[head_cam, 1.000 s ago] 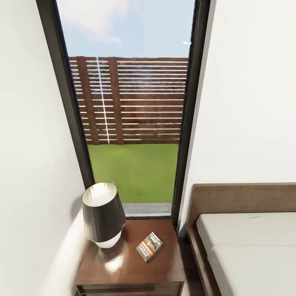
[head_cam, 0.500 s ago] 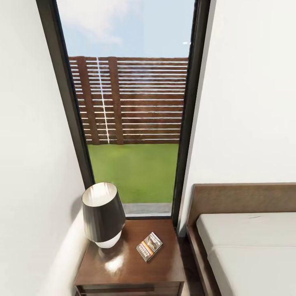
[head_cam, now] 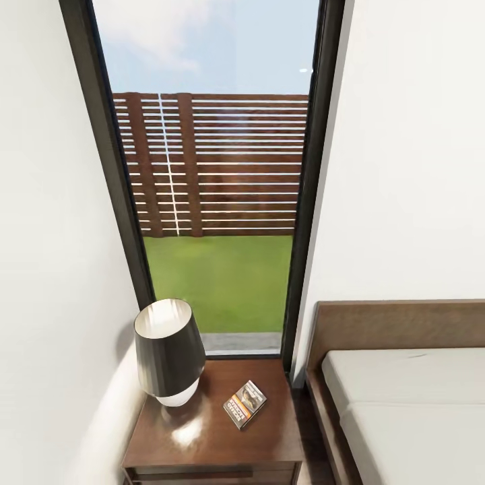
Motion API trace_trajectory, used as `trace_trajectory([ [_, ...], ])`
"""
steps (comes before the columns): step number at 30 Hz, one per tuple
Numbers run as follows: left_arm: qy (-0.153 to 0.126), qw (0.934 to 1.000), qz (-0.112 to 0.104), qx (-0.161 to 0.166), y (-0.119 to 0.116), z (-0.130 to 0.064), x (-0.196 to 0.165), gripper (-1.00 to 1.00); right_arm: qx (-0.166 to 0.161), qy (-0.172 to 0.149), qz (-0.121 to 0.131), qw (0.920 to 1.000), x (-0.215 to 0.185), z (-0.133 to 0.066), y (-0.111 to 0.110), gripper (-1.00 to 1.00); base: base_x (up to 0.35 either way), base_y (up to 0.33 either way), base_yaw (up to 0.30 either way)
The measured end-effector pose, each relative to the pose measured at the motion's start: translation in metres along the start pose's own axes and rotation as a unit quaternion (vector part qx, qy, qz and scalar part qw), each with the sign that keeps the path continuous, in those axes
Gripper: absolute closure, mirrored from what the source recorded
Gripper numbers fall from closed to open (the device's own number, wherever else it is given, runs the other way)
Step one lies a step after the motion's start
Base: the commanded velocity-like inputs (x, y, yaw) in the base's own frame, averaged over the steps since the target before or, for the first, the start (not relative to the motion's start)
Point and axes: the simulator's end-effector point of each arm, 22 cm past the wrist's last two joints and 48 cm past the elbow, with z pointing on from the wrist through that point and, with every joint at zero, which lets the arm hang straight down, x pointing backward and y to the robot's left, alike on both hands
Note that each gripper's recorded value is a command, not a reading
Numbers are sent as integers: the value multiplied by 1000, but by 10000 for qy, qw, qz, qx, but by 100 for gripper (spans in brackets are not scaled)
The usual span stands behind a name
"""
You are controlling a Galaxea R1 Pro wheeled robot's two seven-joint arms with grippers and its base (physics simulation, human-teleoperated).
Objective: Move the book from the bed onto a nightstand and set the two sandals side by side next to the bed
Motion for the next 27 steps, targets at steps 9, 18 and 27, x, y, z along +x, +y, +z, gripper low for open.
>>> trace_trajectory([
  [9,0,10000,1,8,-1,0,0,-100,14,-39,45,10000,-2,0,0,-100,0,0,0],
  [18,-3,10000,1,9,-1,0,0,-100,35,-61,35,10000,-3,0,-2,-100,0,0,0],
  [27,-4,10000,1,10,-1,0,0,-100,27,-56,51,10000,-2,0,-1,-100,0,0,0],
])
